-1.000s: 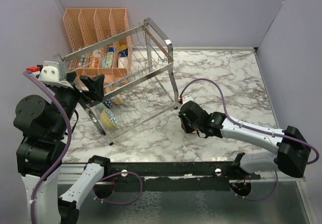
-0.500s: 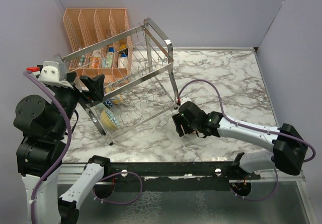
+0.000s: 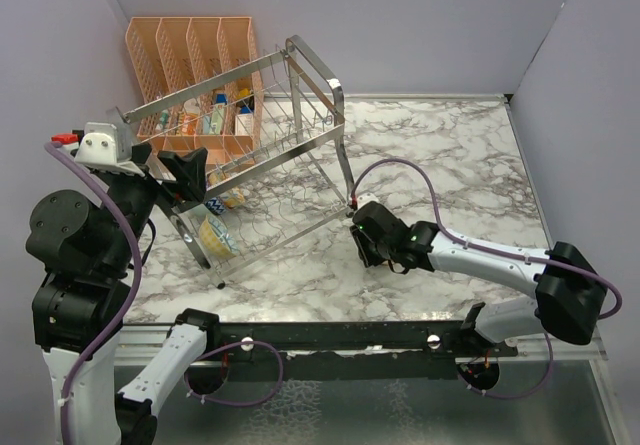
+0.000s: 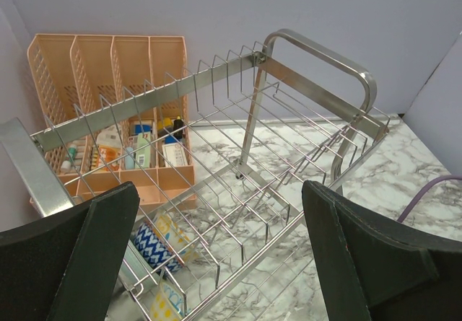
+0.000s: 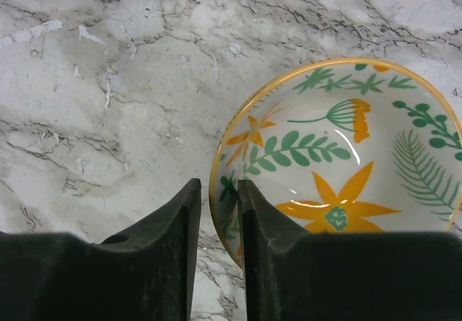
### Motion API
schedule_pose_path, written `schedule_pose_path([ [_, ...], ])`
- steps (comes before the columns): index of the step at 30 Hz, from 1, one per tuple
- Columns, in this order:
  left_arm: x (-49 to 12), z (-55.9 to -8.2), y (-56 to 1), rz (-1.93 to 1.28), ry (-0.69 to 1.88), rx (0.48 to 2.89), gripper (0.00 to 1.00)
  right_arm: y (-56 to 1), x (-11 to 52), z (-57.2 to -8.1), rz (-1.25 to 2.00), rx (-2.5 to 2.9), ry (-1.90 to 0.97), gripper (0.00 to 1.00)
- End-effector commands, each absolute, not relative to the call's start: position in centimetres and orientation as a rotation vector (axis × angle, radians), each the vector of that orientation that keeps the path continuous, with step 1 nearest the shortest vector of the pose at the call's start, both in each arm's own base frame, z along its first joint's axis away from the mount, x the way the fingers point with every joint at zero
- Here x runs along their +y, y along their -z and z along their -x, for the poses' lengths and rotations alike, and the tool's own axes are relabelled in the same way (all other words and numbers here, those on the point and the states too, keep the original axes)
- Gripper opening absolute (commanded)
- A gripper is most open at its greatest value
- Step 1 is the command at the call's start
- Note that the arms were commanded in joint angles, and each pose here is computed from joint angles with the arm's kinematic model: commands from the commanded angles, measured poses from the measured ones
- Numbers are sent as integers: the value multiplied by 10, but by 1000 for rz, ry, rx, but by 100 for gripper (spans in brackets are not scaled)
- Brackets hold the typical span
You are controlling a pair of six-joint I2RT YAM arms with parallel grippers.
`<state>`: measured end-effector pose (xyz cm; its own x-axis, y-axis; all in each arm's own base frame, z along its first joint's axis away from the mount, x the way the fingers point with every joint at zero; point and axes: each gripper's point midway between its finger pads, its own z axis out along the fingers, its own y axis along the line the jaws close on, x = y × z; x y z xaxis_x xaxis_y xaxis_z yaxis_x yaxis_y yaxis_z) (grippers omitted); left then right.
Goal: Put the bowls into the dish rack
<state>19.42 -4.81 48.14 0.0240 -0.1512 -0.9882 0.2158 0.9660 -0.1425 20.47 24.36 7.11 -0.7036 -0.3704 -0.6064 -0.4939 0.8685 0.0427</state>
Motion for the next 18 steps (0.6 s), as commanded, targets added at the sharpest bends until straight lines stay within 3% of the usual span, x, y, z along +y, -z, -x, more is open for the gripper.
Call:
schedule_pose_path([
  [1,-46,-190,-486,-51,279,1493,99,-95,246,-217,565,2363,-278,26],
  [4,-46,-190,-488,-51,282,1489,99,-107,245,-219,560,2341,-275,24],
  [7,-46,-190,-488,-48,281,1484,99,-115,241,-222,547,2327,-256,14],
  [9,-46,-189,-488,-47,283,1481,99,-119,239,-222,542,2322,-249,2],
  [13,-45,-187,-490,-46,284,1478,99,-129,238,-222,551,2304,-253,1],
  [14,-46,-187,-490,-46,285,1477,99,-130,239,-222,559,2302,-259,4],
  [18,-45,-186,-491,-46,286,1473,99,-131,245,-217,619,2311,-297,38],
])
